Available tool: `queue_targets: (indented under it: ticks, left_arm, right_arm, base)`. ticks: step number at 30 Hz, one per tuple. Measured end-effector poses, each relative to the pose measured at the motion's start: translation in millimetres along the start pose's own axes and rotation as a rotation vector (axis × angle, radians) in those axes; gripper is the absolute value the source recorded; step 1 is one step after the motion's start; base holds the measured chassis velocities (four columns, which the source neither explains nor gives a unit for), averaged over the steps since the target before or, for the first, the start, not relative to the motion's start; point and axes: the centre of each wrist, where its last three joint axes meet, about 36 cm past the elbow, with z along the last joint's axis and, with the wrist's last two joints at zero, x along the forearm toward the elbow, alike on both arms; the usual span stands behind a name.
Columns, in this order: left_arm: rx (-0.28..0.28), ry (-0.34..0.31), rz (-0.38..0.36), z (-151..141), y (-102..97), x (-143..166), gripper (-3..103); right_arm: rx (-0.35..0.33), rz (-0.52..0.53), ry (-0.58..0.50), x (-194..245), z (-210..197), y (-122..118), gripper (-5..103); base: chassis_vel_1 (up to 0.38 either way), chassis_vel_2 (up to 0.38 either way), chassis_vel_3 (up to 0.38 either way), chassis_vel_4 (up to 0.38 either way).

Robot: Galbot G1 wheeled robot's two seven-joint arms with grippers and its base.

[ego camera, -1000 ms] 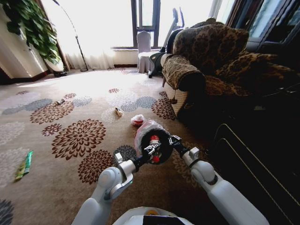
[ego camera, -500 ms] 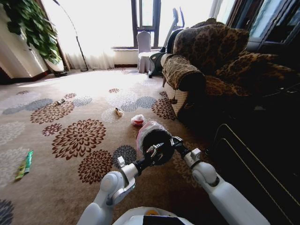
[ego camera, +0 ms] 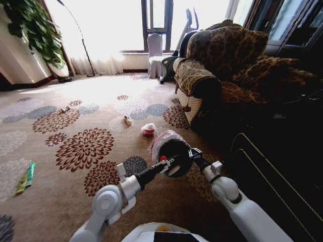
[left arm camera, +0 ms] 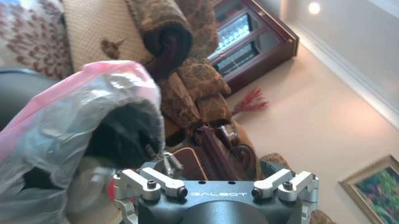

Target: Pick up the trash from the ground and place it into the trash bin.

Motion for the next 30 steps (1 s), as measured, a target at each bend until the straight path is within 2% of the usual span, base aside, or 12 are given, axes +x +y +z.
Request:
queue_targets:
  ticks: [3,9,15,17,18,19,20,21,25,26,29,30]
  left_arm:
    - [-0.031,0.003,0.017,-1.2,-6.0,1.7,100]
    - [-0.09,-0.094,0.06,-9.5,-20.1,9.7,100]
    - [-0.07,-0.197,0.155,-19.5,-30.9,24.9,100]
    - [-0.153,-0.291,0.183,-26.5,-30.2,30.8,100]
    - [-0.153,-0.291,0.183,-26.5,-30.2,30.8,100]
    - [-0.22,-0.346,0.188,-31.1,-30.0,34.3,100]
    - [-0.345,-0.443,0.187,-42.9,-29.9,43.6,100]
    - [-0.399,-0.487,0.18,-51.4,-30.4,50.8,100]
    - [-0.477,-0.584,0.153,-70.9,-33.3,69.9,100]
    - [-0.563,-0.645,0.116,-78.4,-34.8,79.8,100]
    - [-0.637,-0.68,0.053,-81.1,-31.8,85.1,100]
    - [-0.747,-0.721,-0.12,-83.1,-13.6,96.9,100]
  right_arm:
    - [-0.015,0.002,0.025,0.4,-0.6,-0.7,0]
    - [-0.121,-0.019,0.099,11.7,-14.7,1.6,0]
    - [-0.134,-0.022,0.137,15.4,-19.7,-3.2,0]
    - [-0.15,-0.027,0.162,15.3,-21.9,-4.7,0]
    - [-0.15,-0.027,0.162,15.3,-21.9,-4.7,0]
    - [-0.155,-0.031,0.172,15.8,-23.1,-4.8,0]
    - [-0.157,-0.031,0.174,18.0,-23.6,-5.0,0]
    - [-0.159,-0.028,0.162,19.9,-21.9,-4.6,0]
    - [-0.164,-0.026,0.119,23.2,-20.4,1.5,0]
    - [-0.17,-0.03,0.103,24.8,-21.3,7.7,0]
    - [-0.171,-0.034,0.106,27.0,-21.7,12.6,0]
    - [-0.178,-0.05,0.152,34.6,-21.4,21.2,0]
  base:
    - [0.0,0.0,0.0,0.0]
    - [0.0,0.0,0.0,0.0]
    - [0.0,0.0,0.0,0.0]
    - [0.0,0.0,0.0,0.0]
    - [0.0,0.0,0.0,0.0]
    - [0.0,0.0,0.0,0.0]
    - [0.0,0.0,0.0,0.0]
    - [0.0,0.0,0.0,0.0]
    - [0.0,0.0,0.0,0.0]
    - [0.0,0.0,0.0,0.0]
    - [0.0,0.0,0.0,0.0]
    - [0.053,0.027,-0.082,-0.018]
